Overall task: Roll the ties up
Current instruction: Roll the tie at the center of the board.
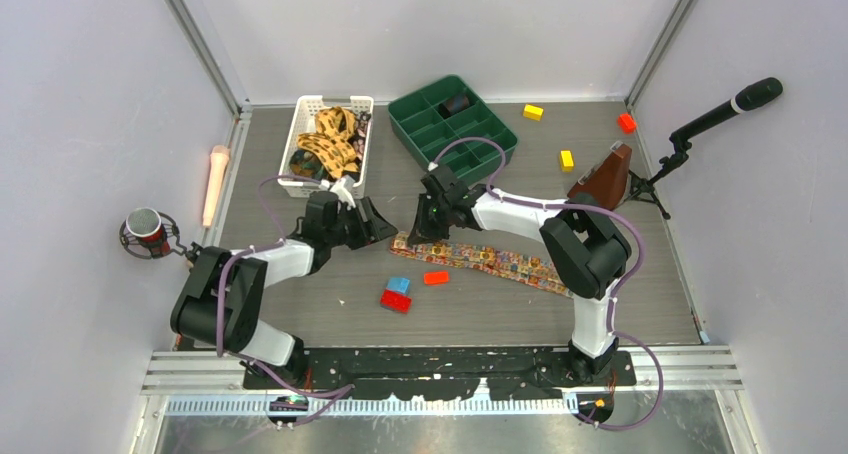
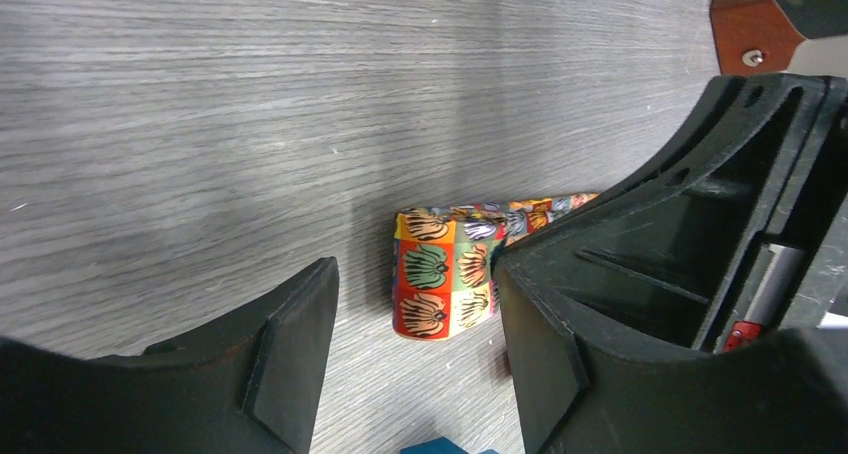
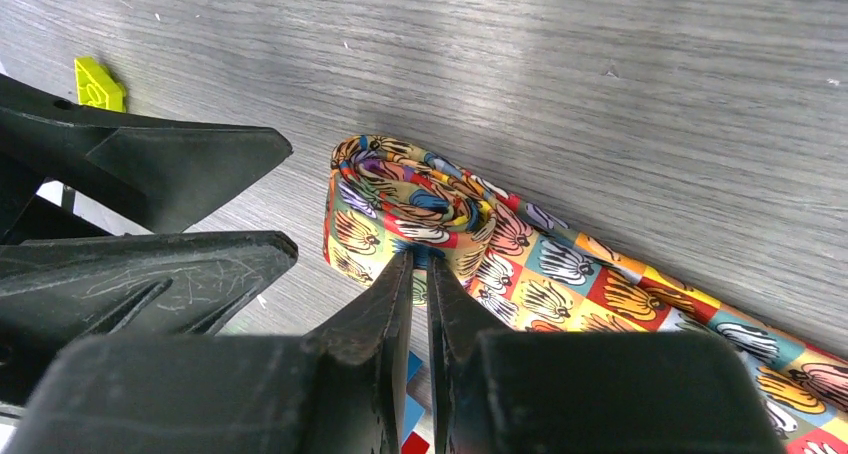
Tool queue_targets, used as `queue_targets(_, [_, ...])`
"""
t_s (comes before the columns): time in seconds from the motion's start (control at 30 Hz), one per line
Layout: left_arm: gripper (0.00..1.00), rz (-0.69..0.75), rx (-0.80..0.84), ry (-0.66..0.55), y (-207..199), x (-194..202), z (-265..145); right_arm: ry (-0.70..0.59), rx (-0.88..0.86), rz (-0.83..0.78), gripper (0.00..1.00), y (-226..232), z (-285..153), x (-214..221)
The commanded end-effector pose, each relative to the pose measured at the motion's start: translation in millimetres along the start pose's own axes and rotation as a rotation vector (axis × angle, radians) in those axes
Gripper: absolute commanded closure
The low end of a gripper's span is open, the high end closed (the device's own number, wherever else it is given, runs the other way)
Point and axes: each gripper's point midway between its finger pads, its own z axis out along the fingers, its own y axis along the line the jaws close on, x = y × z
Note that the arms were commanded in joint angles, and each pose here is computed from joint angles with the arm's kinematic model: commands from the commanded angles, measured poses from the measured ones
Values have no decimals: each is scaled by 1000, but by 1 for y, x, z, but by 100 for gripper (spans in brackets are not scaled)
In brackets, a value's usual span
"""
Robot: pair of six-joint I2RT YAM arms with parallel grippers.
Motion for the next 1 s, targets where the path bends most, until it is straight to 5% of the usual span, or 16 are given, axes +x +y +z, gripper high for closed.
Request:
queue_targets(0.0, [37, 23, 129, -18, -25, -7, 5, -34, 12, -23, 84, 2, -7, -5])
queue_targets(0.57, [37, -12, 101, 34, -13, 11, 27, -32, 3, -22, 85, 2, -8, -3])
queue_targets(0.97, [51, -23, 196, 120, -25, 29, 29, -36, 4, -22, 85, 1, -8, -3])
